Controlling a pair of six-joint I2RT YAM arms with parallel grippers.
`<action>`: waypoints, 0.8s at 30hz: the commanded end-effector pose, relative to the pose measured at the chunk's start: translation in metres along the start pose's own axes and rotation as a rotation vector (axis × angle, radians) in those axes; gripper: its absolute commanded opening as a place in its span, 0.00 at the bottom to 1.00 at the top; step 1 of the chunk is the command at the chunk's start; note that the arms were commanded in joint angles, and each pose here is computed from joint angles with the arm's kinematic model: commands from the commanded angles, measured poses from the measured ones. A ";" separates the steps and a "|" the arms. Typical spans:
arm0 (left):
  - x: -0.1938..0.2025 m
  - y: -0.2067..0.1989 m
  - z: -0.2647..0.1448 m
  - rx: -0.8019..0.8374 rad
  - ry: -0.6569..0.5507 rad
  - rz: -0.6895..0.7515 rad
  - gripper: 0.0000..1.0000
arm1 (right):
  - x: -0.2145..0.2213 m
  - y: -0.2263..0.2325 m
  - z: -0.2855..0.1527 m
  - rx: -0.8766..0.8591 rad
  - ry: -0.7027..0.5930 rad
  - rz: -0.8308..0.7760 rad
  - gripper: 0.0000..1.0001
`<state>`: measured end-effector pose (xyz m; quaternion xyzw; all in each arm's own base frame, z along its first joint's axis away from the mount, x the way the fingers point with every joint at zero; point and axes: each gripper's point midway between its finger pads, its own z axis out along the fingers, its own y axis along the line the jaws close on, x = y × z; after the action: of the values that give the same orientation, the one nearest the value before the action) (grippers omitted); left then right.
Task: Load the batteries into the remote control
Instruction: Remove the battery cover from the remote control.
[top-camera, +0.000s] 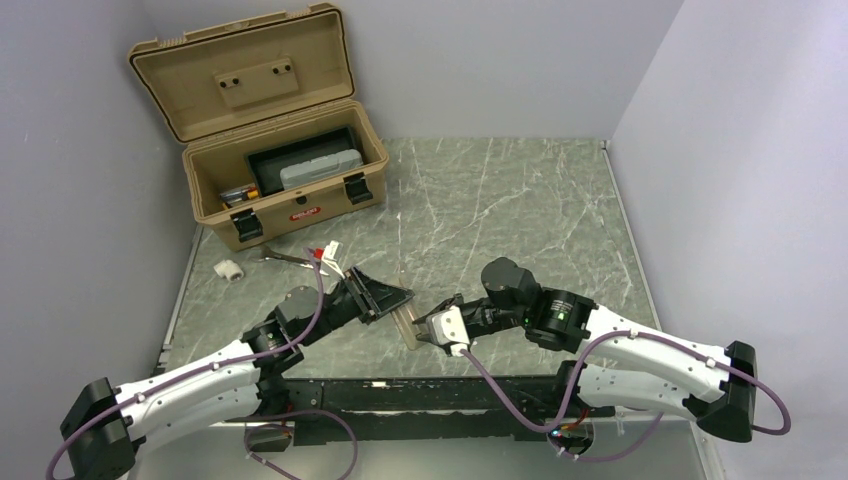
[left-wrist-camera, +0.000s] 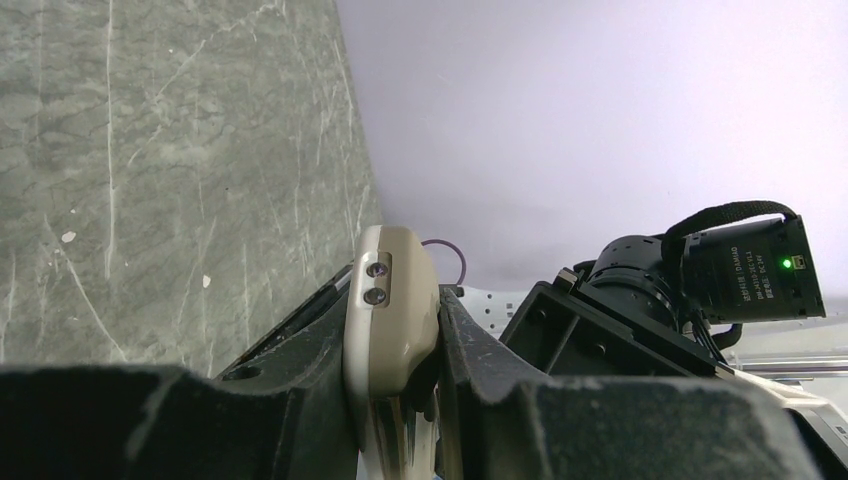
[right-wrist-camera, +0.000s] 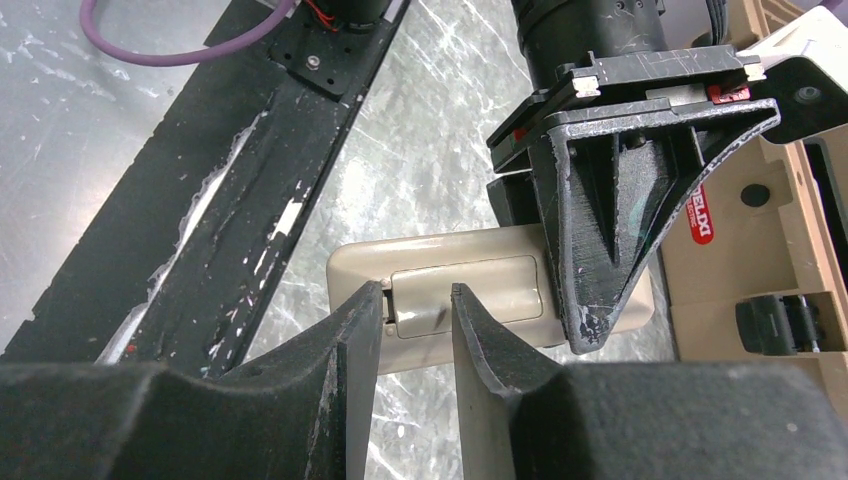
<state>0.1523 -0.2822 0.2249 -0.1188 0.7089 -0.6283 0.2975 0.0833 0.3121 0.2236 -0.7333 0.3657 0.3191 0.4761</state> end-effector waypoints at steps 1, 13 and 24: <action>0.005 -0.021 -0.005 0.075 0.036 -0.012 0.00 | -0.018 -0.029 -0.007 0.111 -0.029 -0.084 0.33; 0.007 -0.019 -0.005 0.077 0.040 -0.017 0.00 | -0.024 -0.032 -0.010 0.121 -0.043 -0.090 0.33; 0.007 -0.015 -0.006 0.052 0.039 -0.006 0.00 | -0.031 -0.034 -0.011 0.124 -0.061 -0.100 0.33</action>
<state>0.1518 -0.2804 0.2291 -0.1214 0.7036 -0.6329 0.2993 0.0831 0.3119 0.2281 -0.7310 0.3614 0.3183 0.4835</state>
